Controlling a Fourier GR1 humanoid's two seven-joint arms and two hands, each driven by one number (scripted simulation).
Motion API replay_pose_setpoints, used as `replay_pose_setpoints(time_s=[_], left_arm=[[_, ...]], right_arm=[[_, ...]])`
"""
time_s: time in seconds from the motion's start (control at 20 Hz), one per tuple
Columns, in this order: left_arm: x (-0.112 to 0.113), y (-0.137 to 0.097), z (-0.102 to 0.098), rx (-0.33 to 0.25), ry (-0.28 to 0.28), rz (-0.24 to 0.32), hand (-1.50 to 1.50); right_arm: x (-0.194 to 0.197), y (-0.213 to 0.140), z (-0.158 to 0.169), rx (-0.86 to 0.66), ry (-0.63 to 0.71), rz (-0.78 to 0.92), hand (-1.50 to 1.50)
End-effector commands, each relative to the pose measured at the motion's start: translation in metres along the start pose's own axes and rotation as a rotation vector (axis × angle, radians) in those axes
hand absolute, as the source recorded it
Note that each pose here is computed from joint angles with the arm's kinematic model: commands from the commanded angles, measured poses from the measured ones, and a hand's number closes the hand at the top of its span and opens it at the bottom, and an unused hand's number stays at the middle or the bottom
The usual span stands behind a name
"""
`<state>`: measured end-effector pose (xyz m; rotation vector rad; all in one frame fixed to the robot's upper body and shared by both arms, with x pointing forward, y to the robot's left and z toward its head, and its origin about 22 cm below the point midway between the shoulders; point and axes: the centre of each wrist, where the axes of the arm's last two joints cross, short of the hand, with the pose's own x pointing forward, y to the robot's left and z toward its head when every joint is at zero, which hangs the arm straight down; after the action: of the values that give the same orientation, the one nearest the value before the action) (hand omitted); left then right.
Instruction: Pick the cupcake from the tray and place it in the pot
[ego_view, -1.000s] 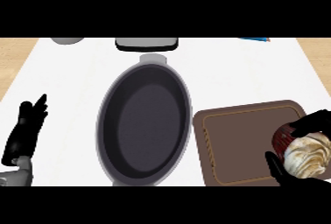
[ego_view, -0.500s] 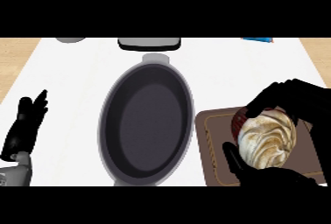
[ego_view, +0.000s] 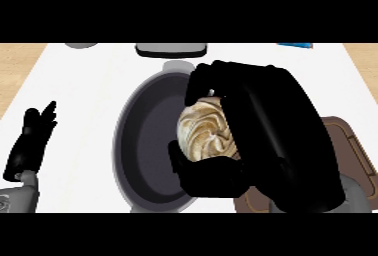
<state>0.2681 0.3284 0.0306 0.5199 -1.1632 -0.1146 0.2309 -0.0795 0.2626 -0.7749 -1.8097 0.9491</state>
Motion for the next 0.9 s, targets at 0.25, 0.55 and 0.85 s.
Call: replay_pose_setpoints(time_s=[0.25, 0.55, 0.85], left_arm=[[-0.006, 0.004, -0.004, -0.007, 0.006, 0.006, 0.00], [0.002, -0.003, -0.004, -0.006, -0.015, -0.014, 0.00], [-0.012, -0.013, 0.004, -0.015, 0.005, -0.010, 0.00]], right_arm=[[0.005, 0.067, -0.041, 0.199, 0.080, -0.035, 1.50], [-0.013, 0.130, -0.052, 0.268, 0.179, -0.167, -1.50], [-0.023, 0.127, -0.053, 0.130, 0.156, -0.455, -1.50]])
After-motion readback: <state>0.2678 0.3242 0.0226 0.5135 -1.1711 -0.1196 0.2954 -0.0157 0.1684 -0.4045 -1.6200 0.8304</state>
